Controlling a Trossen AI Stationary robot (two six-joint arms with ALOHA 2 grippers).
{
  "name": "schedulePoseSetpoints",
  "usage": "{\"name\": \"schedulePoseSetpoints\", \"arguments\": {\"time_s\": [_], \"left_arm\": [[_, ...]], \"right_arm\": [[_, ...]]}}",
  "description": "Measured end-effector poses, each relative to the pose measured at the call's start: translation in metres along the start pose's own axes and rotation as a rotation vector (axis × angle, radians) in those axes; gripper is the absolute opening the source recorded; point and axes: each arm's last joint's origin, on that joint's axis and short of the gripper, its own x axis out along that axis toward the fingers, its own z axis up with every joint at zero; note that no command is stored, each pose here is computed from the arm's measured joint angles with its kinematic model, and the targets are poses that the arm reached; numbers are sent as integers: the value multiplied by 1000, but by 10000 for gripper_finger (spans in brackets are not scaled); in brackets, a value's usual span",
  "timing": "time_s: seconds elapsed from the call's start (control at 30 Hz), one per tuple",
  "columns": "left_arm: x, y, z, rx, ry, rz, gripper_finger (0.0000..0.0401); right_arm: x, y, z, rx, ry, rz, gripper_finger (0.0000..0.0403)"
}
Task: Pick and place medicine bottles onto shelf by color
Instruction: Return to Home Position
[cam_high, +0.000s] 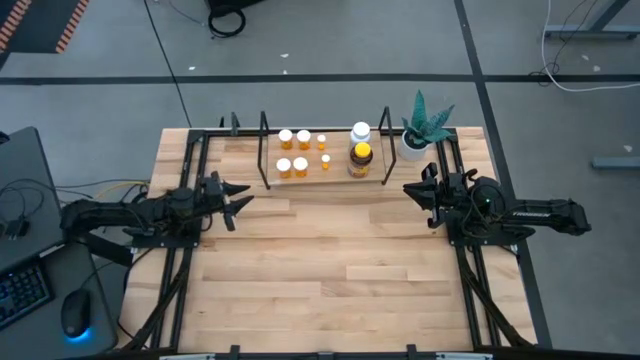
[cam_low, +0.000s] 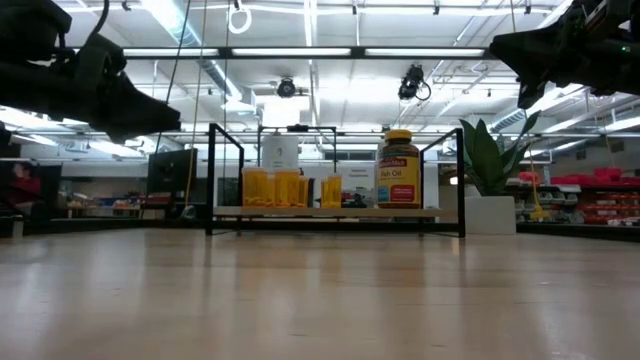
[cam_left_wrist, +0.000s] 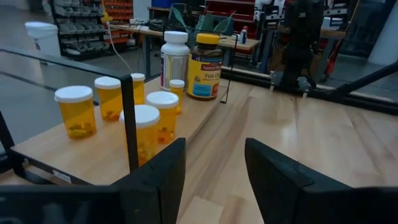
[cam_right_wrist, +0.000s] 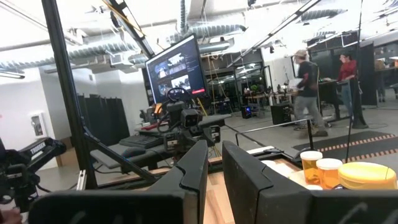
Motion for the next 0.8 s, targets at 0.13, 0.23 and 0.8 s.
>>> {"name": "schedulePoseSetpoints", "arguments": {"time_s": [0.13, 0.23, 0.8], "left_arm": [[0, 0, 0, 52, 0, 0, 172], [0, 0, 0, 79, -4, 0, 172], [0, -1, 5, 164, -59, 1, 172]], "right_arm": [[0, 0, 0, 0, 0, 0, 57], [0, 0, 0, 0, 0, 0, 57], [0, 0, 0, 0, 0, 0, 57]]}}
